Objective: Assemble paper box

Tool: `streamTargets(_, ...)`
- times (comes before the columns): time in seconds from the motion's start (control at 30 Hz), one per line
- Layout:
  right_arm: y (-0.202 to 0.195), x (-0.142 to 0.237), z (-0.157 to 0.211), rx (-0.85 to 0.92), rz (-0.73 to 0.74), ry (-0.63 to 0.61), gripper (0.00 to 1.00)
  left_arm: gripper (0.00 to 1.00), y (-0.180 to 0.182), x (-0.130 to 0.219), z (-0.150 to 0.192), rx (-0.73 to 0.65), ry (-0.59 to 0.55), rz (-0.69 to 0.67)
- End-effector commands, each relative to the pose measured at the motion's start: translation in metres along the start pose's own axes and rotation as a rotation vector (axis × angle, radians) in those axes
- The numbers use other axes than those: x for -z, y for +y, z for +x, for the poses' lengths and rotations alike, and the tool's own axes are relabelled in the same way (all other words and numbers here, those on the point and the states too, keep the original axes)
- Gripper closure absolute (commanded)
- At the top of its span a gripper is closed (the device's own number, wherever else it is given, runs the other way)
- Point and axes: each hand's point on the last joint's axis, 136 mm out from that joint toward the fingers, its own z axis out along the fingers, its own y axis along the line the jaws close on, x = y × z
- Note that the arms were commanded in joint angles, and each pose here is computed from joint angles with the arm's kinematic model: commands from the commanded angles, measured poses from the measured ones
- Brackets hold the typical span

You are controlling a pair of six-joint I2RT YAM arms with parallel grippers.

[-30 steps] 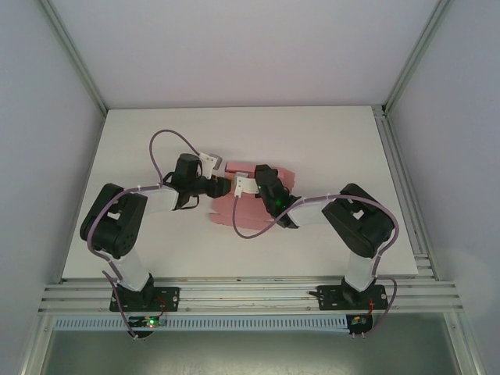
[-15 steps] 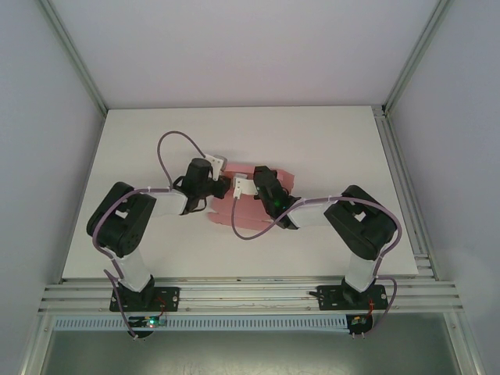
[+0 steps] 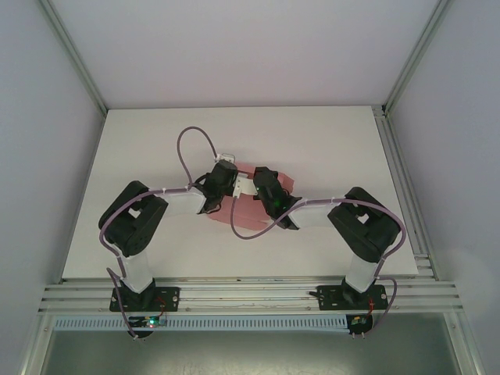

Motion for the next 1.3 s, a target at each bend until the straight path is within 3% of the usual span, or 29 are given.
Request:
streamTargets(0.0,0.031,0.016,0.005,0.032,-0.108,0.005,1.0,0.91,0.1,0.0,0.033,0.06,0.079,-0.439)
streamTargets(0.2,0.03,0.016,0.008,0.025,-0.115,0.02,1.0,0.89,0.12,0.008,0.043,0.053,0.133,-0.588)
streamTargets(0.27,0.028,0.015,0.009,0.023,-0.112,0.027,1.0,0.76,0.117,0.009,0.044,0.052,0.153,-0.579)
streamTargets(0.4,0.025,0.015,0.009,0.007,-0.11,0.03,1.0,0.91,0.119,0.009,0.04,0.056,0.155,-0.606)
streamTargets(0.47,0.024,0.015,0.009,-0.015,-0.114,0.029,1.0,0.92,0.111,0.003,0.041,0.045,0.16,-0.546)
streamTargets(0.6,0.018,0.014,0.006,-0.056,-0.116,0.009,1.0,0.92,0.076,-0.011,0.038,0.038,0.094,-0.294)
streamTargets(0.63,0.018,0.013,0.007,-0.06,-0.121,0.008,1.0,0.96,0.072,-0.012,0.034,0.037,0.077,-0.272)
streamTargets(0.67,0.017,0.014,0.007,-0.063,-0.121,0.007,1.0,1.0,0.073,-0.012,0.031,0.037,0.073,-0.286)
streamTargets(0.83,0.008,0.019,0.008,-0.094,-0.116,-0.003,1.0,1.0,0.103,-0.006,0.027,-0.006,0.129,-0.506)
streamTargets(1.03,0.004,0.022,0.011,-0.116,-0.12,0.006,1.0,1.0,0.117,0.007,0.033,0.033,0.177,-0.608)
streamTargets(1.07,0.004,0.021,0.012,-0.127,-0.123,0.01,1.0,1.0,0.115,0.007,0.031,0.02,0.174,-0.594)
streamTargets(1.13,0.0,0.016,0.014,-0.174,-0.122,0.018,0.96,1.0,0.093,-0.001,0.029,0.009,0.136,-0.431)
streamTargets(1.2,-0.008,0.013,0.016,-0.233,-0.109,0.027,0.85,1.0,0.062,-0.003,0.022,0.029,0.069,-0.209)
streamTargets(1.27,-0.019,0.013,0.015,-0.279,-0.098,0.021,0.65,1.0,0.036,0.004,0.015,0.017,0.036,-0.048)
